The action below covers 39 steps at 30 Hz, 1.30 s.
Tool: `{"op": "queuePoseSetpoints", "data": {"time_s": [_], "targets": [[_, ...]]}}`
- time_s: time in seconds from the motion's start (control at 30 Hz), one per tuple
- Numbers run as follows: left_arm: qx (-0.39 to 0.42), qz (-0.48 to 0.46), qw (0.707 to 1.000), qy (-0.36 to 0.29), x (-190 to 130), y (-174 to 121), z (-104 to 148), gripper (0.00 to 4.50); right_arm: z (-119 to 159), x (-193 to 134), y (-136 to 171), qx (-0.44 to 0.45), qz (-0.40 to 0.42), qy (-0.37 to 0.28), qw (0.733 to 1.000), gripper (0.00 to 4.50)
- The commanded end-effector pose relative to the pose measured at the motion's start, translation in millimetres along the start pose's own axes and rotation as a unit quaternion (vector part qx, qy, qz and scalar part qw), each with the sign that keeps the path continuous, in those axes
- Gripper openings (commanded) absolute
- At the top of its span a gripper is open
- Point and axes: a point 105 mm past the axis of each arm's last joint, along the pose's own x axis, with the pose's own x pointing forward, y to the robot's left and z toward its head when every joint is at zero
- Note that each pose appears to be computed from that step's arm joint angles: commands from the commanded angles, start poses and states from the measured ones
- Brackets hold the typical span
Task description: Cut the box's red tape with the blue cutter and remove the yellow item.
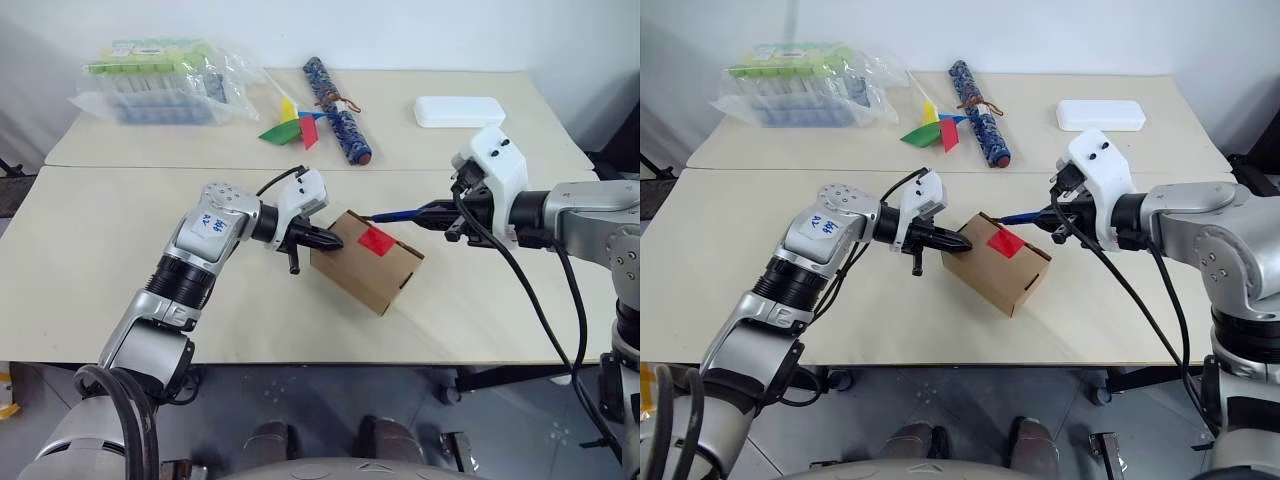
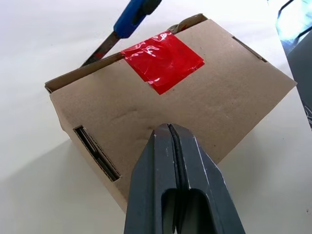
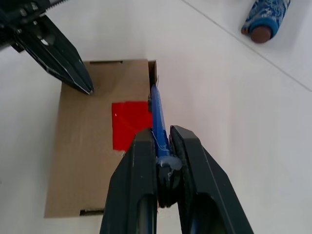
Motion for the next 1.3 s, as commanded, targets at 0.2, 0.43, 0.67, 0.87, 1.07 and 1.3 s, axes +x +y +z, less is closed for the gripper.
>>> {"op": "queuePoseSetpoints", "data": {"time_s": [0.2,0.43,0.67,0.87,1.07,1.3], "targets": [[-0.001,0.005,1.0,0.015,3,1,-3,0.0,42,-23,-4,-0.038,-0.021,-0.07,0.997,0.16],[-0.002,0.005,1.0,0.019,3,1,-4,0.0,35,-24,0,-0.037,-0.013,-0.055,0.998,0.16],[-0.002,0.006,1.0,0.02,3,2,-4,0.0,23,-14,2,-0.034,-0.004,-0.038,0.999,0.16],[-0.002,0.008,1.0,0.02,2,3,-3,0.0,14,-9,1,-0.034,-0.001,-0.021,0.999,0.16],[-0.003,0.009,1.0,0.021,2,3,-4,0.0,8,-10,-3,-0.03,-0.007,-0.012,0.999,0.16],[-0.007,0.008,0.999,0.037,3,3,-9,0.0,11,-16,-6,-0.038,-0.011,0.0,0.999,0.16]]}}
